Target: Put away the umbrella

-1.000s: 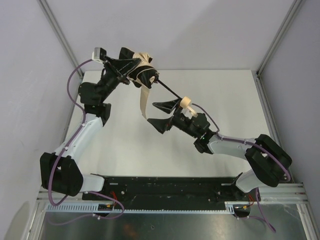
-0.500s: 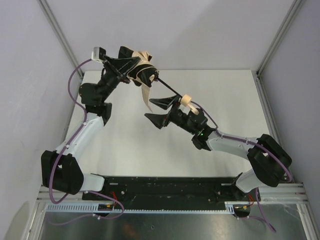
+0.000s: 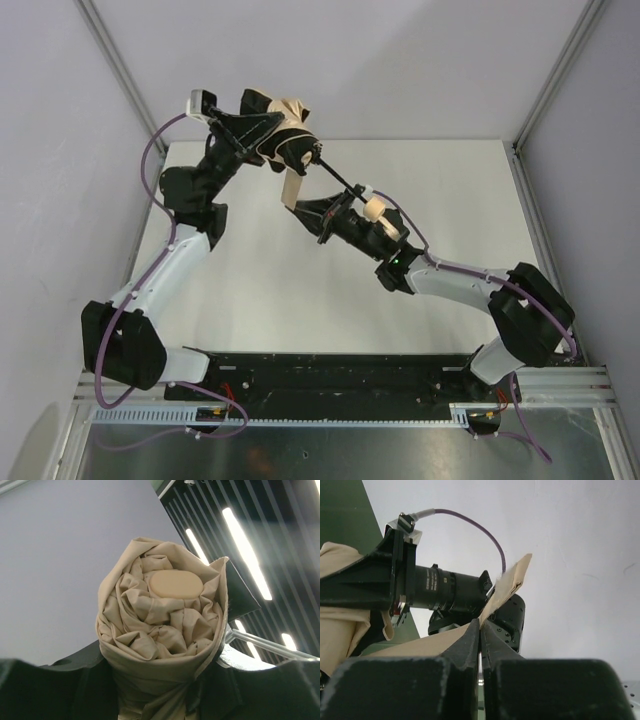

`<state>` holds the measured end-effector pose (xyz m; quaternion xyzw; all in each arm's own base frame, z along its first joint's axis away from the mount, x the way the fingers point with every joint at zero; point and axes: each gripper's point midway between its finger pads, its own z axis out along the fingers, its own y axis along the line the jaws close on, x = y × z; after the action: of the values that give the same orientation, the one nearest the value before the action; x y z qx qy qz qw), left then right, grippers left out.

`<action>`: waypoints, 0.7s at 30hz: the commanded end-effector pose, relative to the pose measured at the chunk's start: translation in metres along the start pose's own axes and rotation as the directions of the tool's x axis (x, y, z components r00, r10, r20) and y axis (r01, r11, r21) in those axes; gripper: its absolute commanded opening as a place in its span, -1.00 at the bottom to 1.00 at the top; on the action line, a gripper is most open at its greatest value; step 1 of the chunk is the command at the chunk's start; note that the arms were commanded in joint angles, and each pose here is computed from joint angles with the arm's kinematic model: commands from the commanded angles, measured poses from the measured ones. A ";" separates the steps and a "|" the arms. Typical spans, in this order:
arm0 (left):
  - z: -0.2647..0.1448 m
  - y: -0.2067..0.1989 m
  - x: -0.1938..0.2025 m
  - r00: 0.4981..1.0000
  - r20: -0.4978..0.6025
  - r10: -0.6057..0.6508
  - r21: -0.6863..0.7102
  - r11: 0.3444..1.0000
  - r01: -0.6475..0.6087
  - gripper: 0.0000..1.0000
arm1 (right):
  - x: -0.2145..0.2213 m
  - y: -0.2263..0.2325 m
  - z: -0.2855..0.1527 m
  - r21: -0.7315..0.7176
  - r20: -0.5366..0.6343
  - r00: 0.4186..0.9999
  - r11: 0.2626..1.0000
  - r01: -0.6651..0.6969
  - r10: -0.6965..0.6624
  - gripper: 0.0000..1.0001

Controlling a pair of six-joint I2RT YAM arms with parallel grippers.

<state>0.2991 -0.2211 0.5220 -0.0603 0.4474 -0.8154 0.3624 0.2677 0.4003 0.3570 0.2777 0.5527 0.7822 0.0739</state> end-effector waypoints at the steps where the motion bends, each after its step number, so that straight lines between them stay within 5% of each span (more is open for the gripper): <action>1: 0.006 -0.061 0.013 0.999 -0.032 0.032 0.159 0.987 -0.026 -1.00 | -0.002 0.019 0.007 -0.077 -0.003 0.997 0.994 0.077 -0.078 -0.79; 3: 0.007 -0.063 0.014 0.999 -0.037 0.026 0.163 0.986 -0.020 -1.00 | -0.001 0.021 0.007 -0.092 -0.009 0.996 0.992 0.088 -0.090 -0.31; 7: 0.008 -0.067 0.015 0.999 -0.044 0.026 0.175 0.984 -0.018 -1.00 | -0.004 0.021 0.007 -0.092 -0.002 0.995 0.991 0.101 -0.102 -0.14; 12: 0.009 -0.068 0.015 0.999 -0.048 0.025 0.179 0.984 -0.016 -1.00 | -0.006 0.017 0.004 -0.091 0.000 0.995 0.991 0.098 -0.099 -0.47; 16: 0.009 -0.067 0.016 0.998 -0.056 0.010 0.180 0.984 0.000 -1.00 | -0.009 0.016 0.005 -0.103 -0.003 0.995 0.990 0.094 -0.095 -0.51; 19: 0.009 -0.066 0.017 0.998 -0.061 0.004 0.179 0.984 0.007 -1.00 | -0.010 0.022 0.005 -0.135 0.000 0.994 0.985 0.107 -0.108 -0.89; 21: 0.008 -0.065 0.020 0.998 -0.070 -0.003 0.174 0.985 0.015 -1.00 | -0.014 0.027 0.005 -0.151 0.007 0.988 0.977 0.152 -0.152 -0.97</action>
<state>0.2812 -0.2241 0.5431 -0.0419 0.4270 -0.8376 0.3381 0.2820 0.3981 0.3535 0.2540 0.5441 0.7911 0.1166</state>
